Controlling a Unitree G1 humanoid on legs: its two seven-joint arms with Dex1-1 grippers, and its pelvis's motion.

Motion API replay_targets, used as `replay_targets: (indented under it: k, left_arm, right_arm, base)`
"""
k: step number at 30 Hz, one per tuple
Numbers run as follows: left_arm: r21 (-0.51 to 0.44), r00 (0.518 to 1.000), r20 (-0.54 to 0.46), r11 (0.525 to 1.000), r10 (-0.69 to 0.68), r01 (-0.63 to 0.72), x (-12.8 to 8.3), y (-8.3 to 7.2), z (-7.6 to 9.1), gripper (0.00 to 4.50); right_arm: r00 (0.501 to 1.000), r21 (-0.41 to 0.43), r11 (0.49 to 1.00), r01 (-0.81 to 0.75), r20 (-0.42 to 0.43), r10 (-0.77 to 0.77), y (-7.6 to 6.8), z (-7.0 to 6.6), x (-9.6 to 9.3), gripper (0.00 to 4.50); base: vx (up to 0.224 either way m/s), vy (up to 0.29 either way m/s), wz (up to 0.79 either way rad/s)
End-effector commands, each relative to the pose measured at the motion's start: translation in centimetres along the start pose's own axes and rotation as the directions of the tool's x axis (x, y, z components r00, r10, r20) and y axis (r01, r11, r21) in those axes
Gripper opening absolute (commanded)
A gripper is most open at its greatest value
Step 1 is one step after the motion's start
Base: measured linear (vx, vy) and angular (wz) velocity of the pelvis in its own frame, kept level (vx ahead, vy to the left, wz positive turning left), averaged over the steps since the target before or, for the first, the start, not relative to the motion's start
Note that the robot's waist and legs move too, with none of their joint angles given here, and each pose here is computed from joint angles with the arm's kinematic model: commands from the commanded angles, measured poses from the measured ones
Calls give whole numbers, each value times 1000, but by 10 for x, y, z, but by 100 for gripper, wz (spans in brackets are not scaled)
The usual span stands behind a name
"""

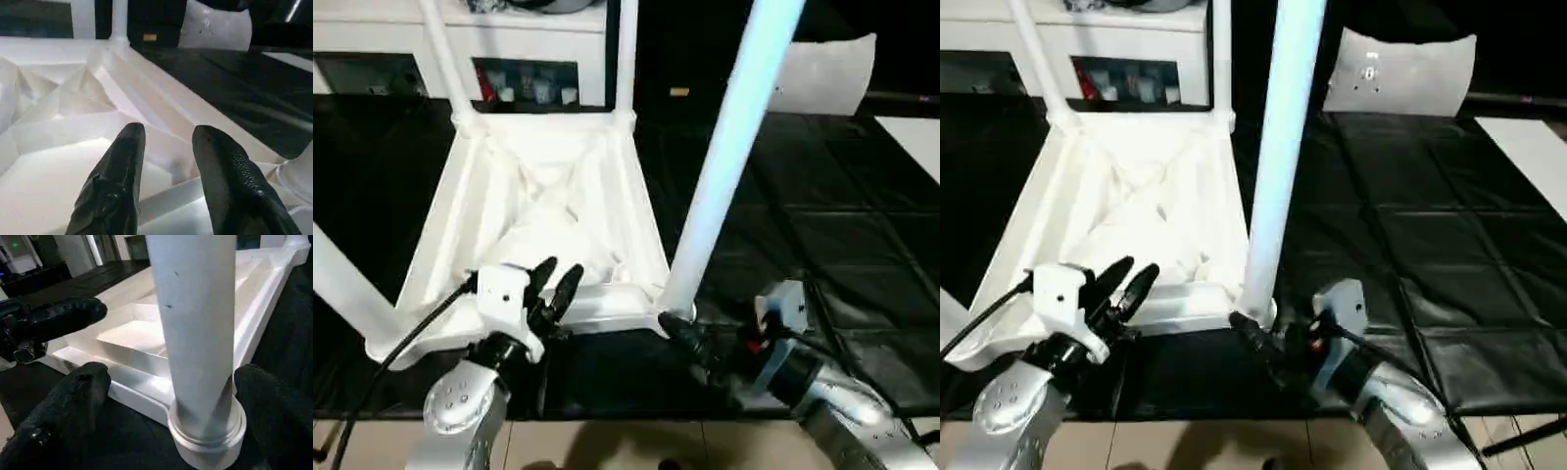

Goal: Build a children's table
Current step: Rotate leg to tighten

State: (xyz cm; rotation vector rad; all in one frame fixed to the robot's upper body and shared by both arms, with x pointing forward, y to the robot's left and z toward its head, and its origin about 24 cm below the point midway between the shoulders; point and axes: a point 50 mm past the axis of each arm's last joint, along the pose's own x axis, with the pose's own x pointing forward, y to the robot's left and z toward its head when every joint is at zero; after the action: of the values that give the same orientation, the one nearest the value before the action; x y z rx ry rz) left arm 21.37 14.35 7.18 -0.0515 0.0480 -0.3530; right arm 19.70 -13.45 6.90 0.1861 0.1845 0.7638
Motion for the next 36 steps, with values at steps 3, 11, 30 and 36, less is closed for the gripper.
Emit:
replay_targets:
  k: [3,11,30,36]
  left_arm:
    - [17,1000,-4,1000,-1,1,-1,-4,3,182]
    - [38,1000,-12,999,-13,14,-3,-8,1,182]
    - [83,992,-79,992,97,-91,-37,14,-16,281]
    - [78,997,-30,995,72,-70,-38,9,-10,319]
  right_arm:
    - [1000,-21,999,26,-1,-26,-2,2,-1,450]
    - [1000,-31,999,12,-18,-12,-2,-2,0,450]
    - [957,-16,962,-274,91,274,8,14,21,450]
    - [965,-58,973,-223,131,229,0,21,39,450]
  base:
    - [-33,10,0]
    - [-100,-15,-2]
    - [2,-7,-3]
    - [41,-3,-1]
